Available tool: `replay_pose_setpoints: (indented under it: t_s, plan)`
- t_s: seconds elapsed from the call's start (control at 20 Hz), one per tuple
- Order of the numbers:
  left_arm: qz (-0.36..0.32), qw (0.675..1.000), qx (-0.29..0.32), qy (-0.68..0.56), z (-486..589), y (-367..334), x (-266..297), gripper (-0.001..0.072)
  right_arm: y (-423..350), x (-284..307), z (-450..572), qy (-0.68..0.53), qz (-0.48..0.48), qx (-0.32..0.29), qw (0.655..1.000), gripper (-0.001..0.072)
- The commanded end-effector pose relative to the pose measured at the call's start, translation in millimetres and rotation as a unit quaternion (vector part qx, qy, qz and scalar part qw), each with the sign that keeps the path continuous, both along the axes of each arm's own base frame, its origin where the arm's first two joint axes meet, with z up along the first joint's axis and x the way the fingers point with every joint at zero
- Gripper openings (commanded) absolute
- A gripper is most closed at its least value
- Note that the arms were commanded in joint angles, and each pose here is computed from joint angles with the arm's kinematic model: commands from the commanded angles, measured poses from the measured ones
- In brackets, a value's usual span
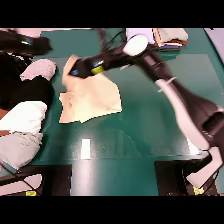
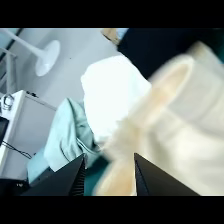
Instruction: Fold the shirts.
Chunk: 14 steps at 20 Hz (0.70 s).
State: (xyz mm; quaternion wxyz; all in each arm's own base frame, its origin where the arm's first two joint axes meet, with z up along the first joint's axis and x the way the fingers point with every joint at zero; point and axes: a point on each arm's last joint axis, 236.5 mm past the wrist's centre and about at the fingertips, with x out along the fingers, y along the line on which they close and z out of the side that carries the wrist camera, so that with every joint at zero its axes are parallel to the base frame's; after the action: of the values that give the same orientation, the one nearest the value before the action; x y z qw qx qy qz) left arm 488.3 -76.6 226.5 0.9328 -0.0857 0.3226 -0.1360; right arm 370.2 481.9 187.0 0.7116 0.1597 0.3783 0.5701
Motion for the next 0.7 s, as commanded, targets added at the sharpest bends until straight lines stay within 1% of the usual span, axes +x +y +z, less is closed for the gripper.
replay_pose_setpoints:
  t_s: [0.0, 0.05, 0.15, 0.25, 0.35, 0.45, 0.5, 0.55, 0.65]
  plan:
    - [0.054, 0.997, 0.023, -0.046, 49, 54, -28, 0.0025, 52, -12, -23, -0.028, 0.022, 0.009, 0.999, 0.0350]
    - [0.056, 0.997, 0.024, -0.045, 51, 56, -32, 0.0024, 39, -5, -34, -0.023, 0.014, -0.021, 0.999, 0.0323]
    - [0.042, 0.998, 0.026, -0.036, 48, 46, -36, 0.0024, -2, 12, -58, -0.012, -0.006, -0.074, 0.997, 0.0323]
    - [0.012, 0.999, 0.034, -0.036, 45, 24, -38, 0.0024, -58, 29, -83, 0.006, -0.038, -0.124, 0.991, 0.0324]
    - [-0.017, 0.999, 0.035, -0.038, 45, 0, -41, 0.0024, -128, 44, -115, 0.051, -0.089, -0.177, 0.979, 0.0323]
    - [-0.047, 0.997, 0.040, -0.039, 43, -23, -44, 0.0024, -203, 50, -157, 0.116, -0.151, -0.228, 0.955, 0.0338]
    - [-0.058, 0.997, 0.040, -0.039, 43, -33, -46, 0.0024, -230, 50, -174, 0.152, -0.174, -0.231, 0.945, 0.0502]
    - [-0.068, 0.996, 0.041, -0.041, 43, -40, -48, 0.0024, -249, 48, -192, 0.190, -0.191, -0.226, 0.936, 0.0648]
    - [-0.078, 0.995, 0.039, -0.046, 44, -51, -49, 0.0024, -263, 47, -219, 0.259, -0.209, -0.199, 0.922, 0.0648]
